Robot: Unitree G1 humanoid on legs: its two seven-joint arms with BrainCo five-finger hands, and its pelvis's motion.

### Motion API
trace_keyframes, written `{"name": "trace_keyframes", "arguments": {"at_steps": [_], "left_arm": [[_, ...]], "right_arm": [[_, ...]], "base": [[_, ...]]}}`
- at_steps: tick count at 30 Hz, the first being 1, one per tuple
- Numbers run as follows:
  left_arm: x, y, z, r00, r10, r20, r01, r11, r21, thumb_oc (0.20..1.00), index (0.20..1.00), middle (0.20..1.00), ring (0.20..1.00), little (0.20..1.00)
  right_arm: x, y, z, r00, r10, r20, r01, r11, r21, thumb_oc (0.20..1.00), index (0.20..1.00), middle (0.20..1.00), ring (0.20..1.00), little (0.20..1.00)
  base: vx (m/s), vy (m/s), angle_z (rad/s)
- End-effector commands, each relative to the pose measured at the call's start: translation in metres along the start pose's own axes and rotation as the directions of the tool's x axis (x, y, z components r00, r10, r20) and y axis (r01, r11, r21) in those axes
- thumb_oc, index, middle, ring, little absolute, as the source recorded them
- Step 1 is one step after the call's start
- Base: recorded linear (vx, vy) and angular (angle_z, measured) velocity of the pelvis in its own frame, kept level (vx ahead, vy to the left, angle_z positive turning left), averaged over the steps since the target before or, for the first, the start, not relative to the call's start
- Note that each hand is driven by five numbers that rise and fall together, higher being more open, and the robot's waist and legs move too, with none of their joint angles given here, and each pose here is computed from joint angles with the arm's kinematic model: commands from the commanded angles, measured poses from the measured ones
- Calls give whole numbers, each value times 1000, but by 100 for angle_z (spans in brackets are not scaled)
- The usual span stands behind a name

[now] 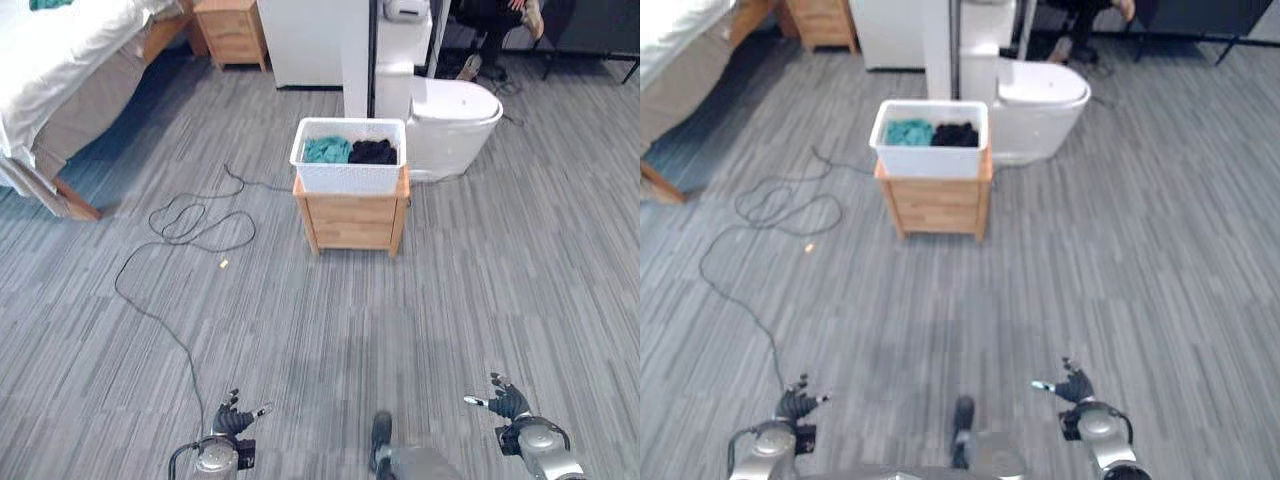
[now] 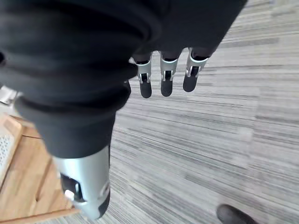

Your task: Grab the laundry basket,head to the washer,open it,put in the laundry and shut it.

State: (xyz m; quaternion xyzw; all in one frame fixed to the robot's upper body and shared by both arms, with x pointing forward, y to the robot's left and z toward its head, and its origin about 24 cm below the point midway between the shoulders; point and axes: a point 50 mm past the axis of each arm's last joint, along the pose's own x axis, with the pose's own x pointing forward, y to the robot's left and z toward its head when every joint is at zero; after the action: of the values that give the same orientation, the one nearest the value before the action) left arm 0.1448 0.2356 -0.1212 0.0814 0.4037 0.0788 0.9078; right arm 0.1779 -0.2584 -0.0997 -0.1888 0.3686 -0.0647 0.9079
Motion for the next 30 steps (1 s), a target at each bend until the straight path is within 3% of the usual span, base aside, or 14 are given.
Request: {"name": "trace_keyframes", "arguments": {"at_steps": [1, 16, 24, 30], "left_arm": [[5, 21, 25, 995, 45, 90, -50, 997, 52, 1000, 1000, 1000, 1000, 1000], [4, 36, 18, 995, 87, 58, -92, 991, 96, 1000, 1000, 1000, 1000, 1000], [9, 45, 38, 987, 118, 113, -129, 987, 93, 1000, 1000, 1000, 1000, 1000], [10, 41, 35, 988, 124, 94, -131, 988, 78, 1000, 1000, 1000, 1000, 1000]], "right_arm": [[0, -6, 7, 999, -20, 40, 21, 1000, -21, 1000, 1000, 1000, 1000, 1000], [0, 11, 0, 1000, 2, 9, -1, 1000, -21, 1000, 1000, 1000, 1000, 1000], [6, 17, 32, 993, 29, 112, -25, 999, -39, 1000, 1000, 1000, 1000, 1000], [5, 13, 23, 997, 18, 77, -14, 998, -55, 1000, 1000, 1000, 1000, 1000]], "base": [[291, -49, -21], [336, 121, -51], [247, 165, 26], [224, -52, 11]]}}
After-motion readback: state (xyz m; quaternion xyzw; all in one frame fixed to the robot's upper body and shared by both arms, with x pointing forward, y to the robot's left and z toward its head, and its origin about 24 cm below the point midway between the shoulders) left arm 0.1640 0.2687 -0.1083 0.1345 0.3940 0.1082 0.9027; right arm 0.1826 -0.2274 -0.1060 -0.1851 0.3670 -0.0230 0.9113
